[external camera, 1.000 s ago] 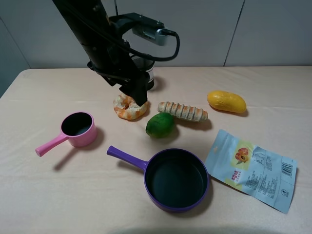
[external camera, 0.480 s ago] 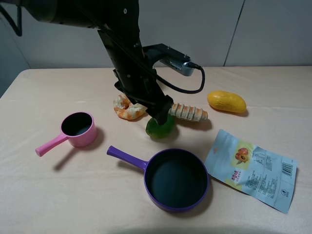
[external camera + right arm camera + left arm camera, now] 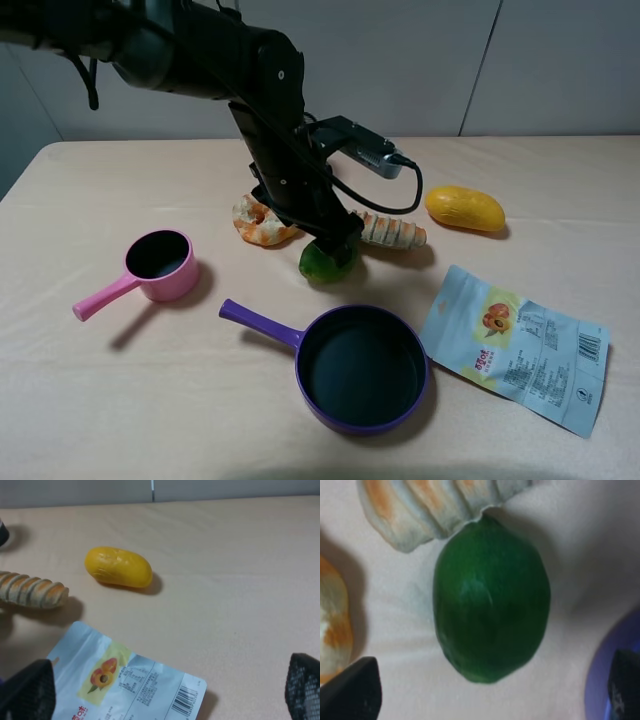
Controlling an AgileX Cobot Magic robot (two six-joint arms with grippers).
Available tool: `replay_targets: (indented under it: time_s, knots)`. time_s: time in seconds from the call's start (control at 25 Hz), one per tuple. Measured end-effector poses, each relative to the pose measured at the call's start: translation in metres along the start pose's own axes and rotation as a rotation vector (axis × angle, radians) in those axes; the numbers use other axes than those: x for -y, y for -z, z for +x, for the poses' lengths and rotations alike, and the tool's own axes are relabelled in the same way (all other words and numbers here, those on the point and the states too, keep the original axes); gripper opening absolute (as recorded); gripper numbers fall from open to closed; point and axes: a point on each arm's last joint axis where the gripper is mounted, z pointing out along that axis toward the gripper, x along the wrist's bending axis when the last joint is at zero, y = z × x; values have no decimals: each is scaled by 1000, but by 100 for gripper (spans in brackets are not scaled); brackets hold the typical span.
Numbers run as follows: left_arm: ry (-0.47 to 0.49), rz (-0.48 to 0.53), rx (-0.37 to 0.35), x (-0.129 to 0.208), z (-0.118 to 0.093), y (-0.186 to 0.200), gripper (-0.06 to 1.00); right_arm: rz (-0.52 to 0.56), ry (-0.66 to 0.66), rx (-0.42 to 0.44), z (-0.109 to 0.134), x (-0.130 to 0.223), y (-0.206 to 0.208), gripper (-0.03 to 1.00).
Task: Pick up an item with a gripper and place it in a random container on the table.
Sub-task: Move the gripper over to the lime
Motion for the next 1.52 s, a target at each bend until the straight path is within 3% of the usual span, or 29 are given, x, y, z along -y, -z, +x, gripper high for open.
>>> replay_targets:
  time_s: [1.04,1.16,1.36,1.52]
  knots:
    - [25,-27,12,-2,-5,-67,90,0,0,0,0,0,0,69]
    - [21,-27,12,-2,-6,-67,85,0,0,0,0,0,0,69]
    - [17,-25,9,-1,-6,-68,65,0,0,0,0,0,0,69]
    - [17,-25,9,-1,-6,-68,64,0,0,0,0,0,0,69]
